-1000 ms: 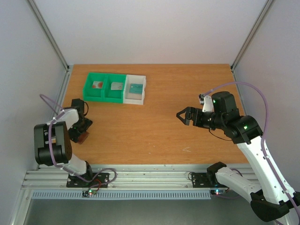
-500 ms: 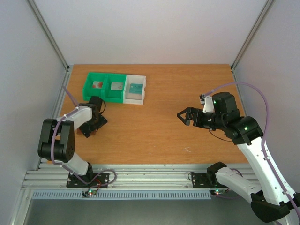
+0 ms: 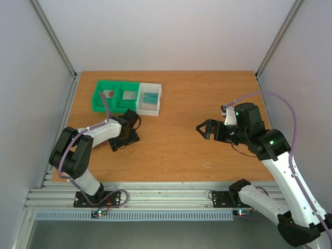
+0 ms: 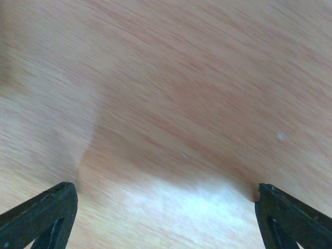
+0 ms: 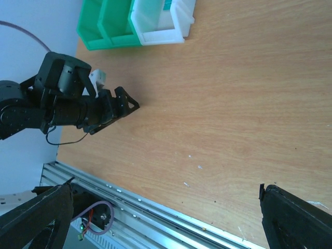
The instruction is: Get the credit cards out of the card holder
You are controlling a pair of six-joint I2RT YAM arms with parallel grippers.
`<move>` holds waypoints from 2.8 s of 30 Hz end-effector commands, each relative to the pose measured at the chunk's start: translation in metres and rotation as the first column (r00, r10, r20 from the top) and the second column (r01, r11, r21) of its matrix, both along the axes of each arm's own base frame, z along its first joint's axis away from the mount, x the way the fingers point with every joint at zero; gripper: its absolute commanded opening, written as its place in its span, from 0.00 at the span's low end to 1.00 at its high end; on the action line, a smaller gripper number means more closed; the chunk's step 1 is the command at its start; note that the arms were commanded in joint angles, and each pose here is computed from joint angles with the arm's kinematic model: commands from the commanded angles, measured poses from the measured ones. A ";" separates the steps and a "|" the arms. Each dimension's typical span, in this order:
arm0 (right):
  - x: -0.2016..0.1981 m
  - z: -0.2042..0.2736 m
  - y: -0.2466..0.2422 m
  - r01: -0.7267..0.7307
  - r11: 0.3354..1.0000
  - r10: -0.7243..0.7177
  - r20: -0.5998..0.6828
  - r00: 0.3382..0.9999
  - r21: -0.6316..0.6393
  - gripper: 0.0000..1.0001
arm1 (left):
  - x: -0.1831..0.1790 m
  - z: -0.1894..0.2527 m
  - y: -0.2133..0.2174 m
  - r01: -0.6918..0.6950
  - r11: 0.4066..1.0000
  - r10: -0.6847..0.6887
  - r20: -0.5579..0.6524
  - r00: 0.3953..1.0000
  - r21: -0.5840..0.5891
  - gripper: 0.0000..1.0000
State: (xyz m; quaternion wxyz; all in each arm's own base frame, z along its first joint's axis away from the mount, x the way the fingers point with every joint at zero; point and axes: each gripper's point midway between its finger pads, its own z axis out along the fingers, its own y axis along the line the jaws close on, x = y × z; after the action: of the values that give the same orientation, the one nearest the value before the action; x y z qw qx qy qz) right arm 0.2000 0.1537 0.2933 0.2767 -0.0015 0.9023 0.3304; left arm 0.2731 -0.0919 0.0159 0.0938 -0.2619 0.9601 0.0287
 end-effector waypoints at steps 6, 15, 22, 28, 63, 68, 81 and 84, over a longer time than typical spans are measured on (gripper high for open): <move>-0.004 0.000 0.002 -0.004 0.999 0.004 0.002 1.000 0.043 0.98 | 0.020 0.049 0.014 0.021 0.998 -0.029 0.135 0.990 0.061 0.88; -0.011 0.009 0.002 -0.011 0.997 0.009 0.029 1.000 0.070 0.97 | 0.025 0.060 0.118 -0.285 0.958 0.282 0.126 0.951 0.005 0.92; -0.010 0.012 0.008 -0.033 0.995 0.030 0.031 0.999 0.096 0.97 | 0.026 0.040 0.163 -0.416 0.909 0.417 0.069 0.906 -0.030 0.97; -0.009 0.010 0.007 -0.033 0.996 0.030 0.039 0.999 0.085 0.98 | 0.031 0.018 0.160 -0.405 0.912 0.408 0.040 0.912 -0.070 0.96; -0.004 -0.006 0.007 -0.031 0.998 0.030 0.018 0.999 0.061 0.98 | -0.024 0.052 -0.114 0.203 0.902 -0.167 0.126 0.978 -0.380 0.88; -0.007 -0.005 0.005 -0.031 0.998 0.029 0.032 0.999 0.059 0.98 | -0.002 0.075 -0.081 0.329 0.909 -0.269 0.244 0.932 -0.254 0.87; -0.010 0.009 0.003 -0.038 0.997 0.033 0.078 0.996 0.065 0.98 | 0.045 0.051 -0.004 0.209 0.960 -0.176 0.181 0.968 -0.188 0.91; -0.010 0.006 0.003 -0.036 0.997 0.032 0.068 0.997 0.063 0.98 | 0.050 0.044 -0.008 0.218 0.951 -0.184 0.166 0.969 -0.217 0.87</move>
State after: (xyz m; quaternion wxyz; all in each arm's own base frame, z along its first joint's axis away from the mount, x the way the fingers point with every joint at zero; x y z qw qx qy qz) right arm 0.1895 0.1586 0.2891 0.2842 -0.0136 0.8874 0.3627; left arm 0.3101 -0.0981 0.0625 0.1346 -0.1925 0.9664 -0.1042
